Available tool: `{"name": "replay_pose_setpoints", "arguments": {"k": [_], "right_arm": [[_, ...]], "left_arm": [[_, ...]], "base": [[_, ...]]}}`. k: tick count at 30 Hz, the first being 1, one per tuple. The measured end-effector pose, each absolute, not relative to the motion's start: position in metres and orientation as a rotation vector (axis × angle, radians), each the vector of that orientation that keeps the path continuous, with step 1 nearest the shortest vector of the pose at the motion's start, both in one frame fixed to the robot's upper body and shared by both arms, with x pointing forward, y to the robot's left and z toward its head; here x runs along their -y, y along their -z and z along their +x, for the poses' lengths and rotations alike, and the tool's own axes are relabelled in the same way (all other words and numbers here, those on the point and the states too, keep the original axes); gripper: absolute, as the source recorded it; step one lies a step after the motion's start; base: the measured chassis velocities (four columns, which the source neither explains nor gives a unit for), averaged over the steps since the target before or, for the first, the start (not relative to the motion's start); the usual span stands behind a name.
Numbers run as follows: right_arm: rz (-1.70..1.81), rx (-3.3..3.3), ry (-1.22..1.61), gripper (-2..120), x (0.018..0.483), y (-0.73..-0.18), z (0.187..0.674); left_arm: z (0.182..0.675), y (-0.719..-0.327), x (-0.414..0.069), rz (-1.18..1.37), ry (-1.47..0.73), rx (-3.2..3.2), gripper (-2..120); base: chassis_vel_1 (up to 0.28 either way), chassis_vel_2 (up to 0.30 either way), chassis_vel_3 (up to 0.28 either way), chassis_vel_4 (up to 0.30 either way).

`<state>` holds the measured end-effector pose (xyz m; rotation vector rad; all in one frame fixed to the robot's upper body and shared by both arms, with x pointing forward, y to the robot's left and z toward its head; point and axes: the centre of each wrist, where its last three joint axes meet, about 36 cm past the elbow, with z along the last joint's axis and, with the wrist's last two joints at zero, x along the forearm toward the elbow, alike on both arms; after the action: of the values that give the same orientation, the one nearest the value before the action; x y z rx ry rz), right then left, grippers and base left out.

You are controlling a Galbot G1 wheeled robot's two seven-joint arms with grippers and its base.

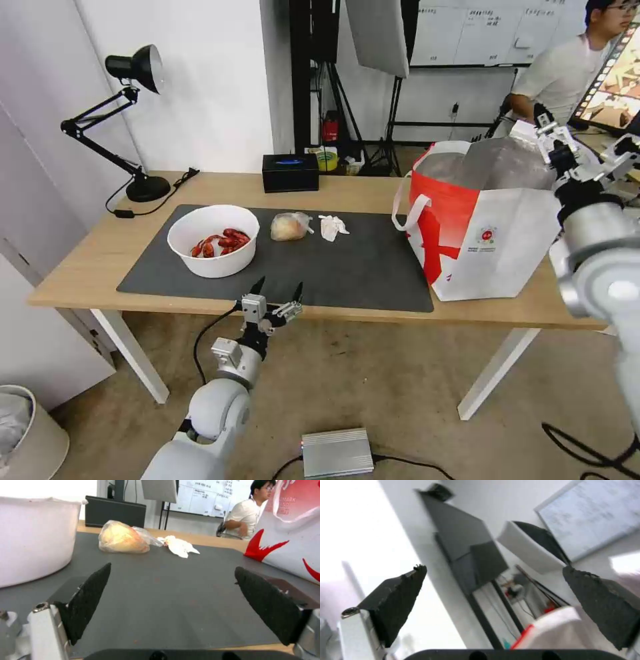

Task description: Pick up the trash from the table and place it into the takeout bag.

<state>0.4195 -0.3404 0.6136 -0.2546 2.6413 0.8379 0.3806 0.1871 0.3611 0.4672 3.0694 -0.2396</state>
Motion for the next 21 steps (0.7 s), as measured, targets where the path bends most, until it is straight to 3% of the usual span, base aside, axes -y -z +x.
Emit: {"name": "replay_pose_setpoints", "arguments": {"k": [13,21], "right_arm": [[-0.361,-2.664,-0.463,100,0.322,-0.564,0.395],[-0.271,-2.74,-0.262,100,0.307,-0.499,0.376]], "left_arm": [[0.377,-0.361,-0.197,0.421,0.232,-3.072,100],[0.372,-0.363,-0.202,0.398,0.231,-3.074,100]], "base": [[0.0,0.0,0.0,0.0],[0.0,0.0,0.0,0.0]]}}
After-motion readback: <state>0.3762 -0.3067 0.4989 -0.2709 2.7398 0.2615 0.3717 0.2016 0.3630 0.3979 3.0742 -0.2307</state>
